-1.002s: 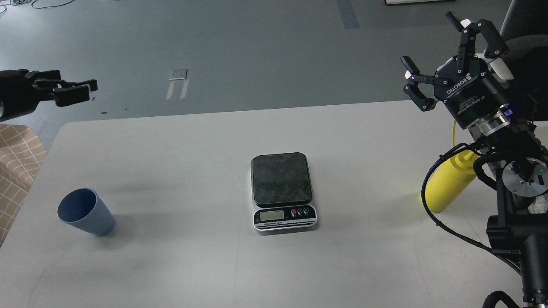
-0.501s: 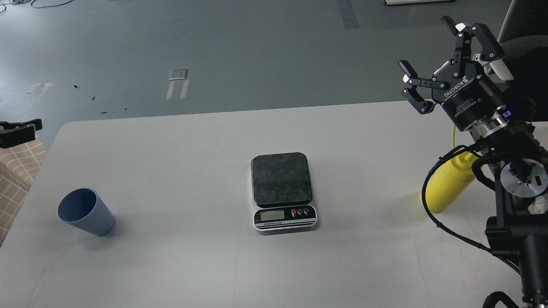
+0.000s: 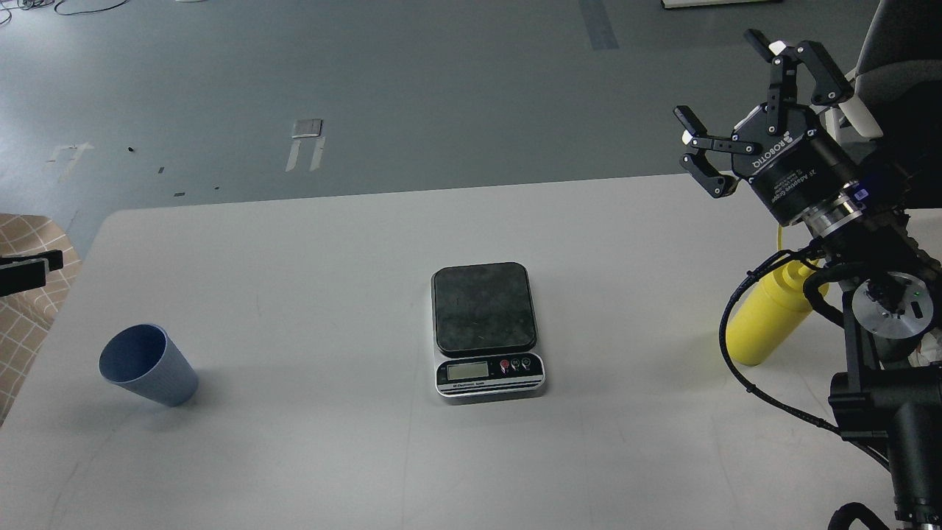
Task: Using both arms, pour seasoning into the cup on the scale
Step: 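Swing the left arm outward and lower the left gripper toward the blue cup, then close the left gripper around the blue cup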
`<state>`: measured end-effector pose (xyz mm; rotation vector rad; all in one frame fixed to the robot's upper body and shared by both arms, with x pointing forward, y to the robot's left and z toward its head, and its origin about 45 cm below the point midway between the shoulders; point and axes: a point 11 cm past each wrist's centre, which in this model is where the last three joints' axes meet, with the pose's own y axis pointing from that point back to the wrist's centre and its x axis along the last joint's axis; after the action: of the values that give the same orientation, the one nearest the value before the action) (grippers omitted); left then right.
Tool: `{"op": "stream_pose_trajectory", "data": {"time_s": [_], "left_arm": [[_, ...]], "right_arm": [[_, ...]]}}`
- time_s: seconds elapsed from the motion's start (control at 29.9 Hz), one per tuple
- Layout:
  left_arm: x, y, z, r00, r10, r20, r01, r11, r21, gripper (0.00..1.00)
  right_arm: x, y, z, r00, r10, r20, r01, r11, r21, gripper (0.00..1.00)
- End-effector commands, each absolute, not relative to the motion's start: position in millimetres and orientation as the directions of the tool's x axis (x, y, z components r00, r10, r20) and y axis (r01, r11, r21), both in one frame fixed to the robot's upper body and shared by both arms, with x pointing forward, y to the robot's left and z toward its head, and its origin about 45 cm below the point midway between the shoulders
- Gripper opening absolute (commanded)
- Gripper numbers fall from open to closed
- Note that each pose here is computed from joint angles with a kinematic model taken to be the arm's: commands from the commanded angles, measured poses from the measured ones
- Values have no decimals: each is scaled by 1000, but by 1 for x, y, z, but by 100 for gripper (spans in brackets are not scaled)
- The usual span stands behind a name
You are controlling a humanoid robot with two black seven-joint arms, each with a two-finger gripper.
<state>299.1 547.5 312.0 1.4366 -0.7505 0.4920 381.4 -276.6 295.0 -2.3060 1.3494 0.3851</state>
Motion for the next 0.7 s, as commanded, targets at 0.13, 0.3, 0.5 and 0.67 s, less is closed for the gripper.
{"op": "stream_pose_trajectory", "data": {"time_s": [0.13,0.3,0.5,0.67], "left_arm": [[293,529,304,713,-139,687,-671,149,727,98],[286,523,299,732,-141,666,-646,165,745,98],[269,519,273,781,-134,610,-586,182,790,98],[273,512,267,778,-137,614,-584,205,785,98]], "right_arm": [[380,-278,292,481,-753,-449,-876,-426,-224,100],[378,-278,291,480,-754,-450,-877,-427,-220,100],[376,-277,291,482,-755,-445,-876,-428,-222,100],[375,-277,291,481,-758,-441,-877,-428,-220,100]]}}
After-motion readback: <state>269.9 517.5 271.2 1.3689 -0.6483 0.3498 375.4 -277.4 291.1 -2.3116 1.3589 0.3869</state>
